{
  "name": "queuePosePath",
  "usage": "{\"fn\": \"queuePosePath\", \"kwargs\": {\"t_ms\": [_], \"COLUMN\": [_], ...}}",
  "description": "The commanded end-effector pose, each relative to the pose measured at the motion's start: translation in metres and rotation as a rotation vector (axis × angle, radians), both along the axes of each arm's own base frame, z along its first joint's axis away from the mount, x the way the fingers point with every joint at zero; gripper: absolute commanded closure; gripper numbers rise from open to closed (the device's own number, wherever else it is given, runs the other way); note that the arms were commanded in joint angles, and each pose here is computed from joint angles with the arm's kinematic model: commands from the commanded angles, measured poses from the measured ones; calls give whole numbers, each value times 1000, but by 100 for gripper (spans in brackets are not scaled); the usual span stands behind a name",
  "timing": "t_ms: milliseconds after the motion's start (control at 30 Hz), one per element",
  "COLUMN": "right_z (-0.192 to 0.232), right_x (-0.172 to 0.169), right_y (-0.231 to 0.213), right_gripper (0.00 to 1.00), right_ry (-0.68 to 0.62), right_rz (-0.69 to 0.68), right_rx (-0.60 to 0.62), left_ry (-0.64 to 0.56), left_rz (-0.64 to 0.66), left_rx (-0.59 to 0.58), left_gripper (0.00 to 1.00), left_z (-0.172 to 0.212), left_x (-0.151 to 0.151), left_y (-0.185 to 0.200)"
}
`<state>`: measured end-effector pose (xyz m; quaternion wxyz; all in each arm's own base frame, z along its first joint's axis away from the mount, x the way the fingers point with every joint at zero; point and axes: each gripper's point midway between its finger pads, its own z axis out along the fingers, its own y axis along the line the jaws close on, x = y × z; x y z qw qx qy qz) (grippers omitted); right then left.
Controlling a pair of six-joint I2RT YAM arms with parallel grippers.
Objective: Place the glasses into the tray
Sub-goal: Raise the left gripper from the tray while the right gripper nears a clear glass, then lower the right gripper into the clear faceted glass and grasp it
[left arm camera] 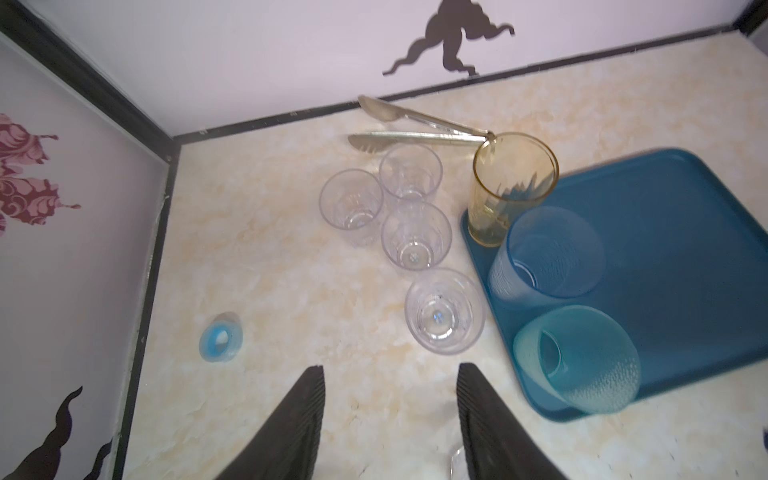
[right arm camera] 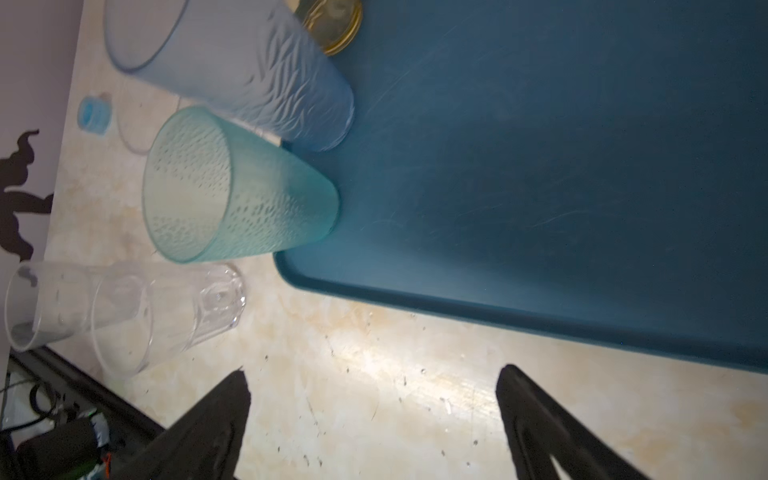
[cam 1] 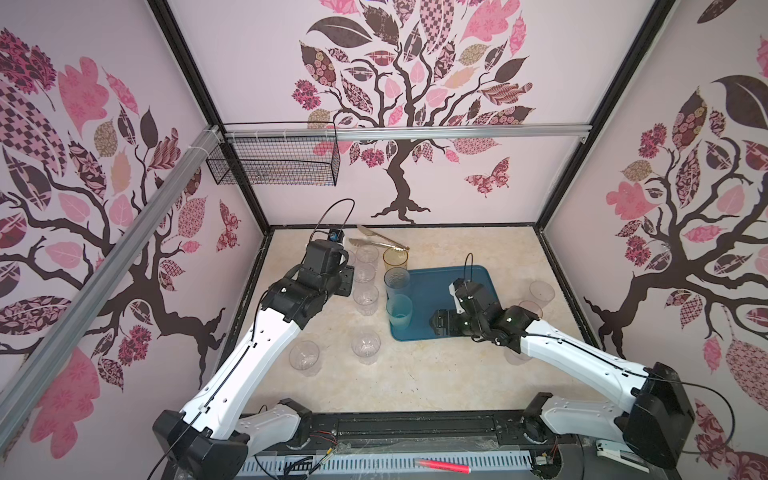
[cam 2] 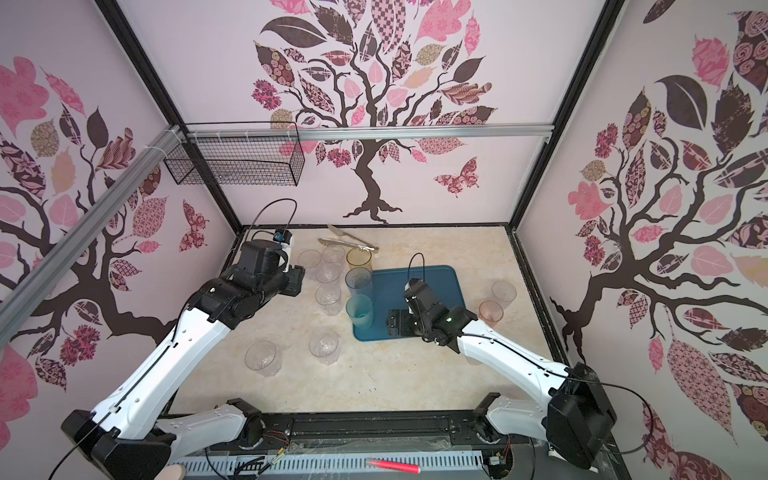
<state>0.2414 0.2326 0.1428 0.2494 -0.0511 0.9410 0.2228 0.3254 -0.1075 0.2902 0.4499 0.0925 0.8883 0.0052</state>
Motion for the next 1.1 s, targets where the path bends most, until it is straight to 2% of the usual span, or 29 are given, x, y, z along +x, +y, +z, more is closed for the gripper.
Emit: {"fn": "queuePosePath", "kwargs": {"t_ms": [0,100,233,433,567,767,1067], "right_z": [1,4,4,-3,-9,-18,-25], "right_x": [-18,-32,-38,-34,-33,-31,-27], "right_y": [19,39,61,90,113,139,163], "right_gripper": [5,6,7,11,23,41,49], "right_ry": [48,56,70,109,127,150,157], "right_rz": [48,112,168,228,278,311,340], "right_rx": [-46,-87,-108,-106,-113,-101,-99], "left_ry": [-93,-88,-29,60,157,186,198], "left_rz": [46,97,146,166,216,257,255], "left_rx": [6,-12,-113,-163,-251,-310,-344], "left_gripper": [42,35,30,30,30,31,31], "left_z": [5,0,-22,-45,-59,-59,-60], "left_x": [15,14,15,16,22,29,30], "left_y": [6,16,31,26,36,40,36]}}
